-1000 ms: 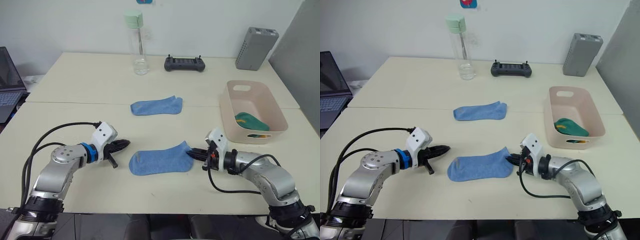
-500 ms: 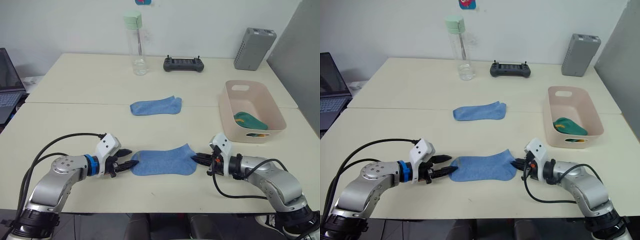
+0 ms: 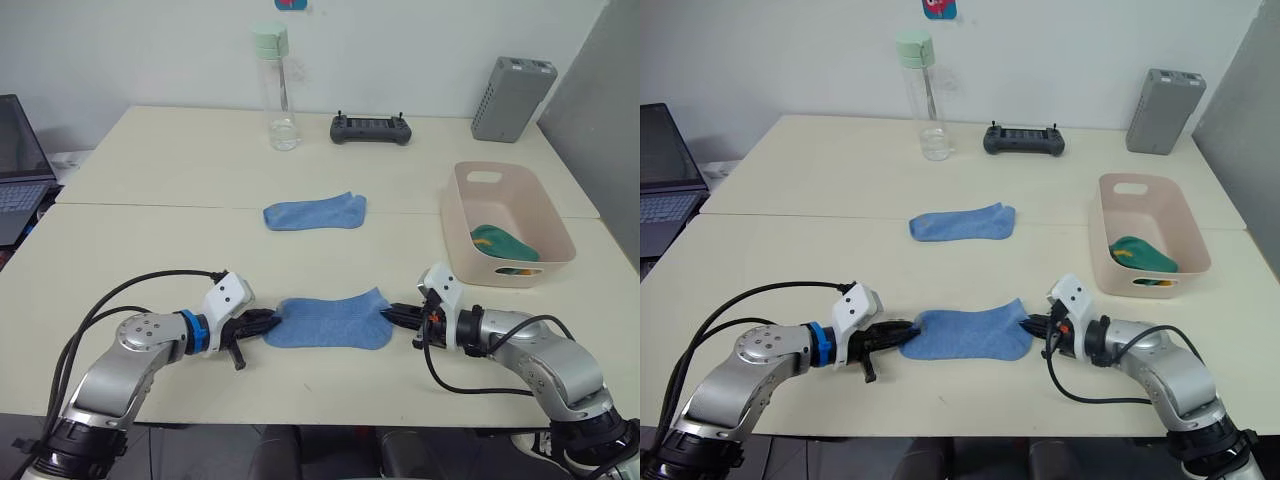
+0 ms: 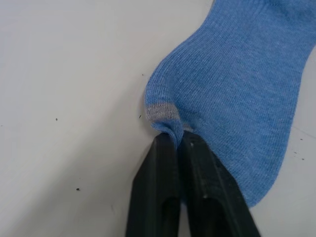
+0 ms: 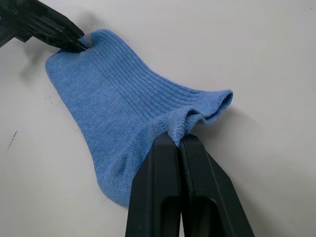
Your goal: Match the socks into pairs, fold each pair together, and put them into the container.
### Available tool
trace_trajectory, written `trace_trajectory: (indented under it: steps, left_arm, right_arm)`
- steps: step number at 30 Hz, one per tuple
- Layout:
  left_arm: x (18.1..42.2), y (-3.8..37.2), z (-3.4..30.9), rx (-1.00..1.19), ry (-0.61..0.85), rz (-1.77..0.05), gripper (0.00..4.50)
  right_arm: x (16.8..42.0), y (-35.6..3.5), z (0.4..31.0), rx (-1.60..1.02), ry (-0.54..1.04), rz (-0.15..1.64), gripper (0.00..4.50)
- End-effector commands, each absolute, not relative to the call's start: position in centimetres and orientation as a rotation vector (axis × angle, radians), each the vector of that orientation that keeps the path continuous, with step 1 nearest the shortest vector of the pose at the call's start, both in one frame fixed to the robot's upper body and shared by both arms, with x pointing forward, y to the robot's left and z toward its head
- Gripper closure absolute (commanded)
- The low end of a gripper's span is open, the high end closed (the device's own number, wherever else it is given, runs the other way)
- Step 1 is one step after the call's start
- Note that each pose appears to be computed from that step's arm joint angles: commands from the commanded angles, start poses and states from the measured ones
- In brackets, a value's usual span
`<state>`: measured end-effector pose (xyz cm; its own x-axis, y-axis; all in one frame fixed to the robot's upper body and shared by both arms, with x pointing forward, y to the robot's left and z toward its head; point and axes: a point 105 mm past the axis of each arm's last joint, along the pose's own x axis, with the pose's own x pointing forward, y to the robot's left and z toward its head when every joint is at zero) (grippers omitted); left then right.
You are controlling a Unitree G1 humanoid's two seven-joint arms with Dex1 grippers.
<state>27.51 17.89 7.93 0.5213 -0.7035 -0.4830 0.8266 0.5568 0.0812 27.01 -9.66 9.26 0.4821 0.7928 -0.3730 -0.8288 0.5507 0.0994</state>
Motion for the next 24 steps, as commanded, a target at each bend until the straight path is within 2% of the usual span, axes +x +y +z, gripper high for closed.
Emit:
trace_trajectory:
  steps: [1,8,14,24]
  left_arm:
    - [28.9,20.1,8.7,0.360,0.422,-0.838,4.47]
    - [30.2,21.0,9.4,0.385,0.407,-0.814,4.47]
    - [29.7,20.1,8.3,0.362,0.439,-0.854,4.47]
    - [28.7,18.0,8.6,0.296,0.440,-0.920,4.47]
  right_arm:
    - [26.6,-8.6,10.5,-0.089,0.346,1.022,4.50]
    - [26.7,-8.1,10.2,-0.083,0.345,1.003,4.50]
    - [27.1,-8.8,9.5,-0.108,0.372,0.969,4.50]
    - [28.4,-10.8,10.0,-0.137,0.390,0.941,4.50]
